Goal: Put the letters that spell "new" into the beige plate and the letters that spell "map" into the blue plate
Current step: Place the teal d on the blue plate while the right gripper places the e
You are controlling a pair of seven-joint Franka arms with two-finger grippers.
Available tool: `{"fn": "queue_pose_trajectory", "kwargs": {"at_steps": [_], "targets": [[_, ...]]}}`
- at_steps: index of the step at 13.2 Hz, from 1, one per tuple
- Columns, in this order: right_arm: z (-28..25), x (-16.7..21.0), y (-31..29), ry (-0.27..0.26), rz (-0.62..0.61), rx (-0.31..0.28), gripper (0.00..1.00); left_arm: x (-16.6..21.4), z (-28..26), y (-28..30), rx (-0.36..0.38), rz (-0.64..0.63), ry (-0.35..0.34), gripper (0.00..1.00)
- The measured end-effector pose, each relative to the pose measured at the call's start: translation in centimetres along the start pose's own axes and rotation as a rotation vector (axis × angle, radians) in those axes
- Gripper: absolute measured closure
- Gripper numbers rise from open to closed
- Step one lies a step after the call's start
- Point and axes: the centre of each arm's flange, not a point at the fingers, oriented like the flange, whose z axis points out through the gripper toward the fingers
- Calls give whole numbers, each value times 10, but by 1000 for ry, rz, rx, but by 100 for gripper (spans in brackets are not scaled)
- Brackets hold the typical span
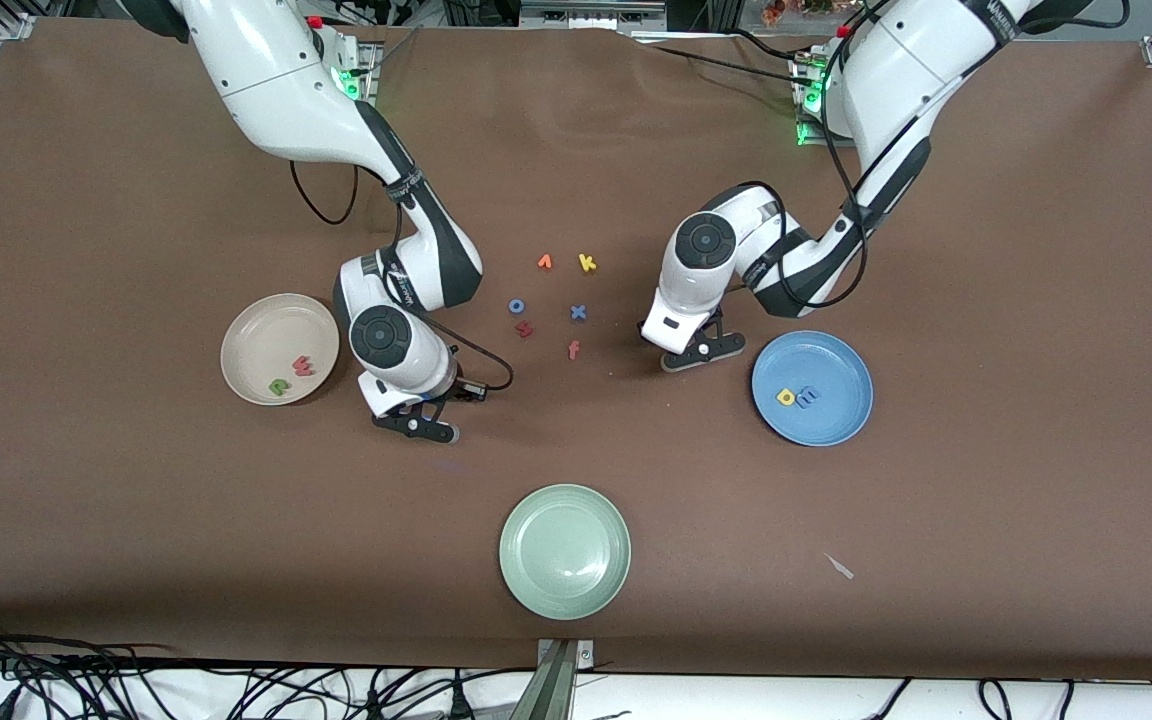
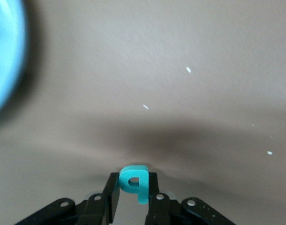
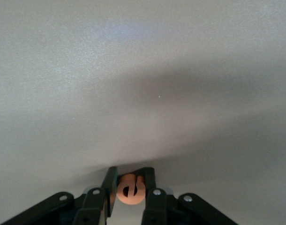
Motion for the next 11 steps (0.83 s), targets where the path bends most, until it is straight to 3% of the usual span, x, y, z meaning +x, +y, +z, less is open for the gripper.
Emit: {"fn": "queue_pose_trajectory", "kwargs": {"at_steps": [5,11], "targets": [[-26,11,9,-38,-38,-31,72,70,-47,-69,81,205,15,71],[-83,55,114,-106,-208,-117,72,130,-29,-165,88,417,-56,71]]}}
